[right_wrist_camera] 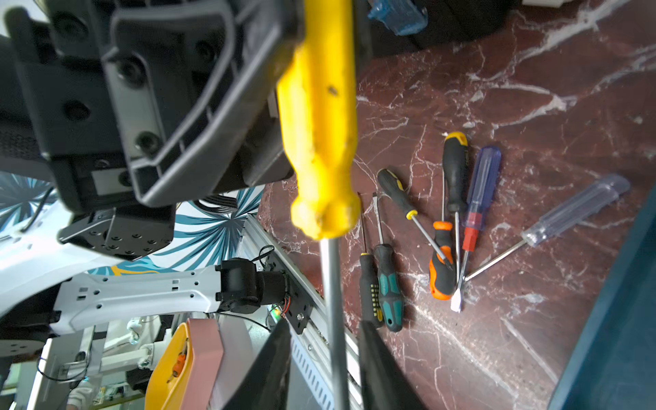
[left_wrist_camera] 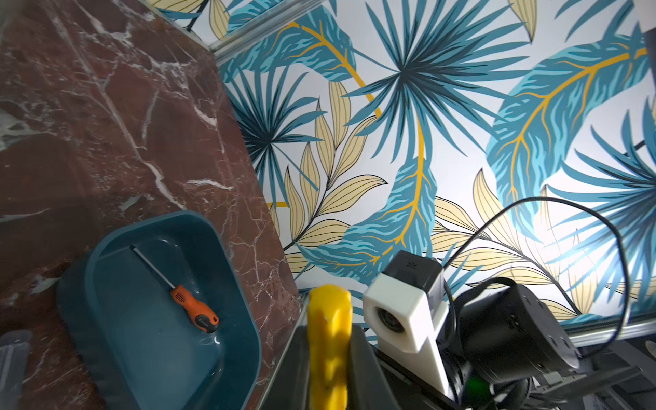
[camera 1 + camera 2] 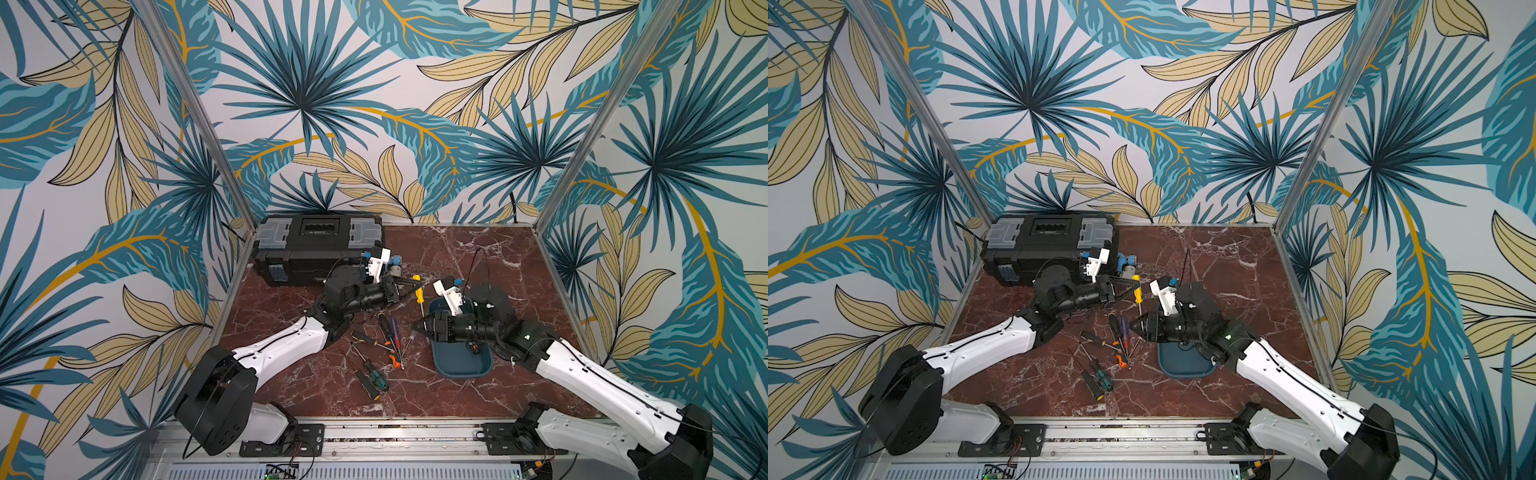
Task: Put the screwdriver on the desktop into the storage box
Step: Pick up the screwdriver from the center of the board, then place the screwdriver in the storage box.
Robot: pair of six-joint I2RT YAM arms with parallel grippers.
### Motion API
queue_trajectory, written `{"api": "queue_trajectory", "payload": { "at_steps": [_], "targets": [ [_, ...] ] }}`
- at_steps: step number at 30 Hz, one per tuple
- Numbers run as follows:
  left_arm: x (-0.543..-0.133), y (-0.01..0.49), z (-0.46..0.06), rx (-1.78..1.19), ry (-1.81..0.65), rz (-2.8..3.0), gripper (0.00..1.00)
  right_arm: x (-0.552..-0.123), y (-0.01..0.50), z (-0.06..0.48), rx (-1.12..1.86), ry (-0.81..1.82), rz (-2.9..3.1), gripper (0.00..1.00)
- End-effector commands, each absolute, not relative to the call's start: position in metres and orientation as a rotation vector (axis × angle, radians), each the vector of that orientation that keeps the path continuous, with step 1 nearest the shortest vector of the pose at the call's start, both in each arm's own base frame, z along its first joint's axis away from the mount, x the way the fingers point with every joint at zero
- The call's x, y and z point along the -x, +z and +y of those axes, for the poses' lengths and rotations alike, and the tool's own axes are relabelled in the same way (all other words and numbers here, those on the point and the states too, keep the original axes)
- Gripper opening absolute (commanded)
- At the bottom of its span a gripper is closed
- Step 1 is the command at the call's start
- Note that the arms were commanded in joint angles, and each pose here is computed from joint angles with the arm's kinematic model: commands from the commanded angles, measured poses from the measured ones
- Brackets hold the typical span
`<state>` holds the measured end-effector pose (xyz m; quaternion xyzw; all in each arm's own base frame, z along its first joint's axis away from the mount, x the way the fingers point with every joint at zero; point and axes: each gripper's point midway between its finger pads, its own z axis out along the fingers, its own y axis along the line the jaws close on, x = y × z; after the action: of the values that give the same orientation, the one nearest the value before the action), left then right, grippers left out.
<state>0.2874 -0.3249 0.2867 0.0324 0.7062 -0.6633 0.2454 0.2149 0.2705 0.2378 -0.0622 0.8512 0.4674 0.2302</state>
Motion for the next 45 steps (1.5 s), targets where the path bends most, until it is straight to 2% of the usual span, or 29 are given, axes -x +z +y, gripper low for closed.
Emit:
{"api": "queue_trajectory", "payload": {
  "at_steps": [1, 10, 11, 13, 14, 17, 18, 19, 20, 23, 25, 28, 31, 37, 45],
  "targets": [
    [-0.277, 0.298, -0.324, -0.164, -1.863, 1.849, 0.0, -0.215, 0.241, 0.272, 0.181, 1.33, 2.32, 0.28],
    [-0.281, 0.268, -0.322, -0.184, -1.712, 1.983, 0.0, -0.226, 0.243, 0.265, 0.198, 1.248, 2.286, 0.28],
    [-0.281, 0.266, -0.321, -0.186, -1.704, 1.99, 0.0, -0.229, 0.242, 0.264, 0.201, 1.233, 2.282, 0.23],
    [-0.284, 0.261, -0.319, -0.173, -1.688, 2.01, 0.0, -0.236, 0.243, 0.264, 0.198, 1.201, 2.275, 0.05],
    [-0.285, 0.261, -0.317, -0.162, -1.685, 2.008, 0.0, -0.239, 0.244, 0.266, 0.205, 1.191, 2.272, 0.0],
    [-0.293, 0.264, -0.311, -0.106, -1.66, 2.01, 0.0, -0.249, 0.243, 0.273, 0.204, 1.182, 2.294, 0.0],
    [-0.295, 0.265, -0.31, -0.089, -1.647, 2.016, 0.07, -0.251, 0.241, 0.276, 0.204, 1.18, 2.305, 0.0],
    [-0.298, 0.265, -0.307, -0.067, -1.612, 2.035, 0.25, -0.254, 0.239, 0.278, 0.199, 1.176, 2.318, 0.0],
    [-0.301, 0.26, -0.303, -0.04, -1.549, 2.076, 0.34, -0.258, 0.236, 0.278, 0.192, 1.158, 2.329, 0.0],
    [-0.308, 0.248, -0.278, 0.046, -1.328, 2.129, 0.57, -0.266, 0.22, 0.27, 0.167, 1.028, 2.398, 0.0],
    [-0.311, 0.236, -0.256, 0.143, -1.172, 2.165, 0.64, -0.268, 0.207, 0.255, 0.116, 0.902, 2.451, 0.0],
    [-0.314, 0.225, -0.225, 0.268, -0.972, 2.209, 0.65, -0.262, 0.189, 0.225, 0.051, 0.706, 2.528, 0.0],
    [-0.308, 0.213, -0.2, 0.376, -0.831, 2.258, 0.62, -0.252, 0.177, 0.201, 0.043, 0.558, 2.58, 0.0],
    [-0.3, 0.207, -0.179, 0.448, -0.74, 2.258, 0.64, -0.242, 0.169, 0.164, 0.008, 0.347, 2.609, 0.0],
    [-0.31, 0.219, -0.191, 0.329, -0.728, 2.257, 0.63, -0.242, 0.166, 0.16, 0.034, 0.252, 2.689, 0.0]
  ]
}}
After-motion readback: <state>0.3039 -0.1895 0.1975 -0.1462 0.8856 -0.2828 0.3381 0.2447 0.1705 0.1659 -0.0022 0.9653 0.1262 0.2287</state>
